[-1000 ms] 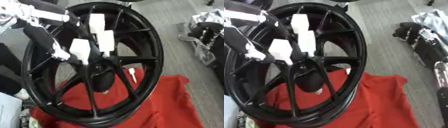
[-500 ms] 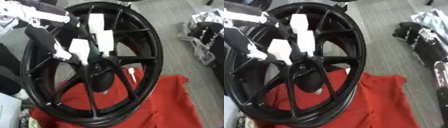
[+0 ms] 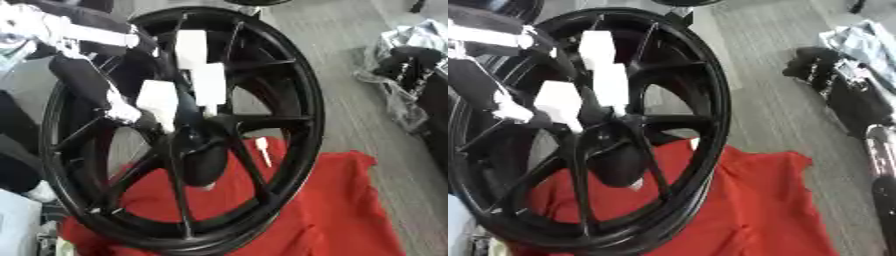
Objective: Pull the pin out of the wheel hub.
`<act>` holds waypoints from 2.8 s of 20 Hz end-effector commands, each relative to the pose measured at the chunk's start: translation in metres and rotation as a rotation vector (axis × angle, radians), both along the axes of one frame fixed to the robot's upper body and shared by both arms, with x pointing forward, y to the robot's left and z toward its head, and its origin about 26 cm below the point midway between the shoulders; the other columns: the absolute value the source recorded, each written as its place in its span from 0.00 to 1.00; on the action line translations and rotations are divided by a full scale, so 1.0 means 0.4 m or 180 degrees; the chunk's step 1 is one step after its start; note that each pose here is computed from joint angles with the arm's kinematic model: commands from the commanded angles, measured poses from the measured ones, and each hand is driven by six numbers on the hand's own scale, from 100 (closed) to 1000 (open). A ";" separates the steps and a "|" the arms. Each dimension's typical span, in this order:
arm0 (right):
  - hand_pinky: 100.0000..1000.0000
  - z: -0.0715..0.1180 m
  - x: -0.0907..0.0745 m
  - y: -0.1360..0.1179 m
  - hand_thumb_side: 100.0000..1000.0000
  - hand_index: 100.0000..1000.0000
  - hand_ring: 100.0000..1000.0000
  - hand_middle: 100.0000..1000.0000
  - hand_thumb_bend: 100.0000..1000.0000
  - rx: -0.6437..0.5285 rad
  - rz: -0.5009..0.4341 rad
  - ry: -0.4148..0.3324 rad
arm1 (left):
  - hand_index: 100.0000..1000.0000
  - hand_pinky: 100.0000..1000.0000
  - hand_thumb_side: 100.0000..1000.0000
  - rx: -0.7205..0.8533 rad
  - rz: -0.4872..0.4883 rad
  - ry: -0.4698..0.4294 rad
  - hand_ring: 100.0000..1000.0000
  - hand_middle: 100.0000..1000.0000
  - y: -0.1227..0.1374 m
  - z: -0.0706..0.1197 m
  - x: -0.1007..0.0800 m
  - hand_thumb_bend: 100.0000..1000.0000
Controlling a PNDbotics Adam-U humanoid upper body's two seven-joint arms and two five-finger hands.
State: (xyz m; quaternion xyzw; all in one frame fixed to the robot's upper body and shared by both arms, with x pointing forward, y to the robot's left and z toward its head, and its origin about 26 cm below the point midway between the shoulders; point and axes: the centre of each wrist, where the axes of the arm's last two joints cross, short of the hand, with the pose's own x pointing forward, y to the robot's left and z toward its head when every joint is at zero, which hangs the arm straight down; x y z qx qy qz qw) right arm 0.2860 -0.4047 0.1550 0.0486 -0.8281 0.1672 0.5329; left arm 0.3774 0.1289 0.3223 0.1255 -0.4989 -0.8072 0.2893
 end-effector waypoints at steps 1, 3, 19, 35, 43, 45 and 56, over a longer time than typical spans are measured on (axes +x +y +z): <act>0.97 0.028 0.001 -0.007 0.66 0.77 0.74 0.65 0.00 -0.0102 0.0008 -0.0054 | 0.83 0.90 0.35 0.0045 0.0023 -0.0099 0.85 0.72 0.001 0.014 0.000 0.41; 0.97 0.028 0.001 -0.007 0.66 0.77 0.74 0.65 0.00 -0.0107 0.0011 -0.0051 | 0.82 0.90 0.34 0.0071 0.0036 -0.0097 0.84 0.71 -0.001 0.008 0.004 0.41; 0.97 0.029 0.003 -0.008 0.66 0.77 0.75 0.66 0.00 -0.0111 0.0018 -0.0043 | 0.57 0.75 0.01 0.0064 0.0057 0.0018 0.63 0.45 -0.019 -0.010 0.009 0.08; 0.97 0.026 -0.002 -0.013 0.66 0.77 0.75 0.66 0.00 -0.0141 -0.0020 -0.0034 | 0.33 0.67 0.04 -0.0660 -0.0113 -0.0565 0.52 0.31 0.110 0.169 -0.124 0.00; 0.97 0.025 -0.005 -0.017 0.66 0.77 0.75 0.66 0.00 -0.0146 -0.0062 -0.0047 | 0.33 0.67 0.04 -0.1341 0.0817 -0.1064 0.51 0.30 0.340 0.171 -0.103 0.00; 0.97 0.025 -0.006 -0.018 0.66 0.77 0.75 0.66 0.00 -0.0146 -0.0072 -0.0053 | 0.32 0.67 0.05 -0.1455 0.1150 -0.1111 0.50 0.30 0.403 0.153 -0.087 0.00; 0.97 0.024 -0.012 -0.025 0.66 0.77 0.75 0.66 0.00 -0.0105 -0.0138 -0.0073 | 0.37 0.68 0.08 -0.1821 0.2763 -0.1009 0.51 0.33 0.687 -0.009 -0.002 0.00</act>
